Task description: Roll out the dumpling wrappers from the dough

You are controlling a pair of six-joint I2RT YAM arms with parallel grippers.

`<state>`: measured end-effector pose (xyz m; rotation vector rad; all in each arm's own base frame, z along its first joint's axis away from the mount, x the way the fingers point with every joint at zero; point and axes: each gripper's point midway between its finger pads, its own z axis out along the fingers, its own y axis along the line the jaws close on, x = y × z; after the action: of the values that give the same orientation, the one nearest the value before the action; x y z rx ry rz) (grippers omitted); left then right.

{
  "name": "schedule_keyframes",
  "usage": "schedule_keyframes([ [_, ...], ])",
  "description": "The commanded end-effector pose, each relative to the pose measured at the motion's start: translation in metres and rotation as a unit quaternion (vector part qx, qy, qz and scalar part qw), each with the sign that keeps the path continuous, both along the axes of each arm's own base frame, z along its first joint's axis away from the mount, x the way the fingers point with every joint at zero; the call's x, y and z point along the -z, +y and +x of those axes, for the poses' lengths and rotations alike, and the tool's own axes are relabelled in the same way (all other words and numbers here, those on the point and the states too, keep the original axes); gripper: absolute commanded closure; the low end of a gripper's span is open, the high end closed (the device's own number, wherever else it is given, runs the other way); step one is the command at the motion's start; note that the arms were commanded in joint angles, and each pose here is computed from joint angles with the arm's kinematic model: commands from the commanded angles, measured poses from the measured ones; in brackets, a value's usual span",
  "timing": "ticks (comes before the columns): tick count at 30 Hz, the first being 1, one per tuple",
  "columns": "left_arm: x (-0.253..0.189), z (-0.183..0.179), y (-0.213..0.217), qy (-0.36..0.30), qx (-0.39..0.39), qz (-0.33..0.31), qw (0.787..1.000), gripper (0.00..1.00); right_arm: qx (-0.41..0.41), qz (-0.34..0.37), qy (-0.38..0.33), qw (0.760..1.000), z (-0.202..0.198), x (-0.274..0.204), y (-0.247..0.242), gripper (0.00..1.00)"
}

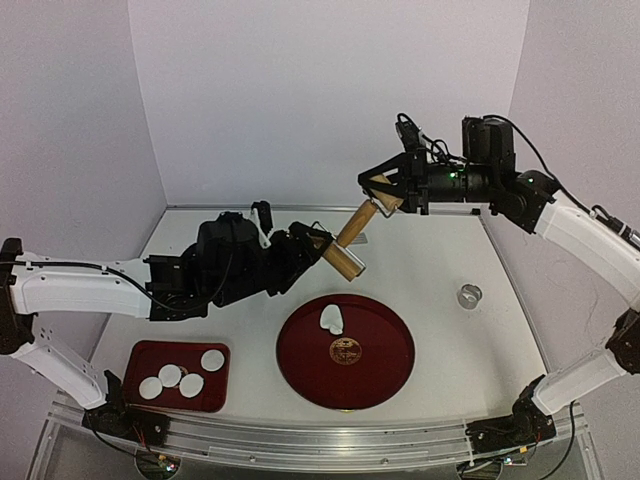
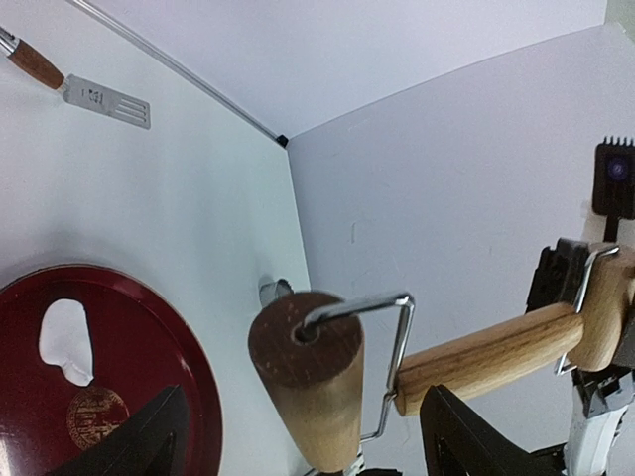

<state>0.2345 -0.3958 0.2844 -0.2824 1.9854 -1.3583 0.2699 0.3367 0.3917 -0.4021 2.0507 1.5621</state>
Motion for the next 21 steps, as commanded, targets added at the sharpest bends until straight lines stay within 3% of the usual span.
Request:
schedule_keyframes([
  [1, -0.047, 0.006, 0.015, -0.039, -0.033, -0.058, 0.997, 0.16, -0.033, 0.064, -0.051, 0.996, -0.019, -0.049, -0.001, 1.0],
  [9, -0.053, 0.016, 0.004, -0.045, -0.021, -0.064, 0.997, 0.15, -0.065, 0.082, -0.045, 0.994, -0.029, -0.056, 0.002, 1.0],
  [12, -0.056, 0.022, 0.002, -0.045, -0.016, -0.078, 0.996, 0.19, -0.077, 0.086, -0.042, 0.992, -0.034, -0.056, 0.002, 1.0],
  [18, -0.069, 0.025, -0.021, -0.063, 0.021, -0.072, 0.995, 0.45, -0.079, 0.081, -0.03, 0.993, -0.038, -0.044, 0.0, 1.0],
  [21, -0.065, 0.024, -0.024, -0.056, 0.027, -0.075, 0.995, 0.65, -0.077, 0.075, -0.025, 0.994, -0.038, -0.035, 0.0, 1.0],
])
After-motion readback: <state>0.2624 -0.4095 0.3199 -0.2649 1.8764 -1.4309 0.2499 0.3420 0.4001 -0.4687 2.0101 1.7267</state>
